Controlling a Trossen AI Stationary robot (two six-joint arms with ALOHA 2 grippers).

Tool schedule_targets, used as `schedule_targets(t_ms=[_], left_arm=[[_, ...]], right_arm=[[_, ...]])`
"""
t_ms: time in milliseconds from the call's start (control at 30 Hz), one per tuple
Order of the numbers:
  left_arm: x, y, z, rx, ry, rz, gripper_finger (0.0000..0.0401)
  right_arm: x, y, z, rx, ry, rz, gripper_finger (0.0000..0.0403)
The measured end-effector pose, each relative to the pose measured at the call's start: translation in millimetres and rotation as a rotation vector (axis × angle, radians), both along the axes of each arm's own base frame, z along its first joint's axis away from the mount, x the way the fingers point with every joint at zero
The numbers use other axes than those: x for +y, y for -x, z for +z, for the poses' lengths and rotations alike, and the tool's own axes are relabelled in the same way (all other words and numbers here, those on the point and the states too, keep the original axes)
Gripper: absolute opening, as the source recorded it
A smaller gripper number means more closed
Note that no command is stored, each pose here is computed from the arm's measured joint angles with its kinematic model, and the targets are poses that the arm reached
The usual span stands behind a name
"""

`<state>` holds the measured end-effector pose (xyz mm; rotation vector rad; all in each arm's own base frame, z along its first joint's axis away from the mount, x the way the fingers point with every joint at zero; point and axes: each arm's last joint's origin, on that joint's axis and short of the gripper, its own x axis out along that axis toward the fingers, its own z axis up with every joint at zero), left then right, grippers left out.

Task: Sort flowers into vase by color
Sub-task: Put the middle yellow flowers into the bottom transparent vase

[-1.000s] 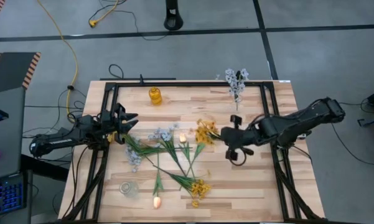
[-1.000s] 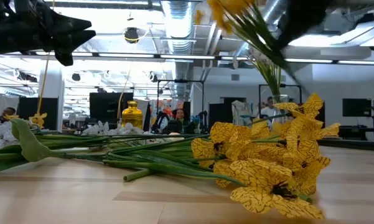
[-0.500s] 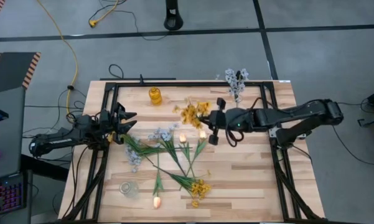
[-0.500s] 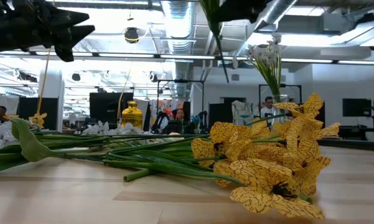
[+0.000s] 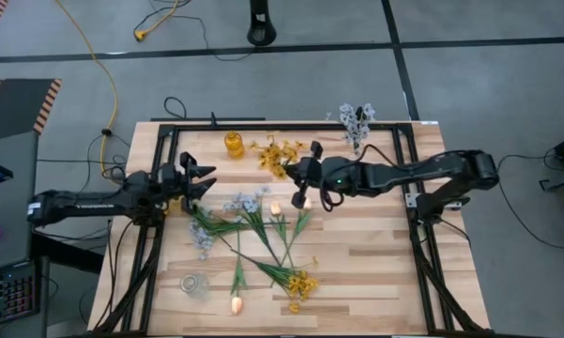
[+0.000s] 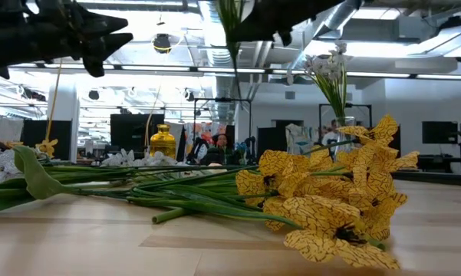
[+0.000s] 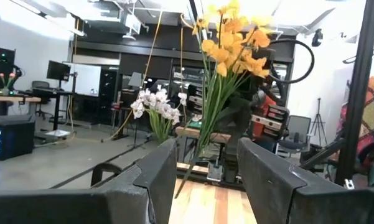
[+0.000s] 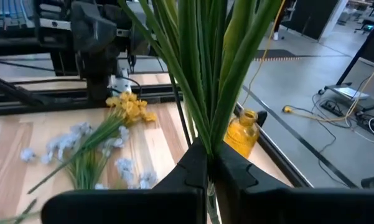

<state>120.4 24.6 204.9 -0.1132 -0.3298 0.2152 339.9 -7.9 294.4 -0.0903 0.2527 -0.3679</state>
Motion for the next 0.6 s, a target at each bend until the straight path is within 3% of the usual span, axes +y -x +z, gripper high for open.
schedule_targets(t_ms=[200, 367, 600], left_arm=[[5, -20, 11, 0.066, 0.015, 0.030, 0.0157], [9, -43, 21, 0.141, -0.035, 0.043, 0.0157], [14, -75, 33, 0.200, -0.055, 0.009, 0.0157]], right_arm=[[-2, -17, -14, -0.053, -0.014, -0.009, 0.0040], [-2, -25, -25, -0.050, -0.014, -0.009, 0.0040], [-1, -27, -24, -0.077, -0.015, -0.006, 0.0040]])
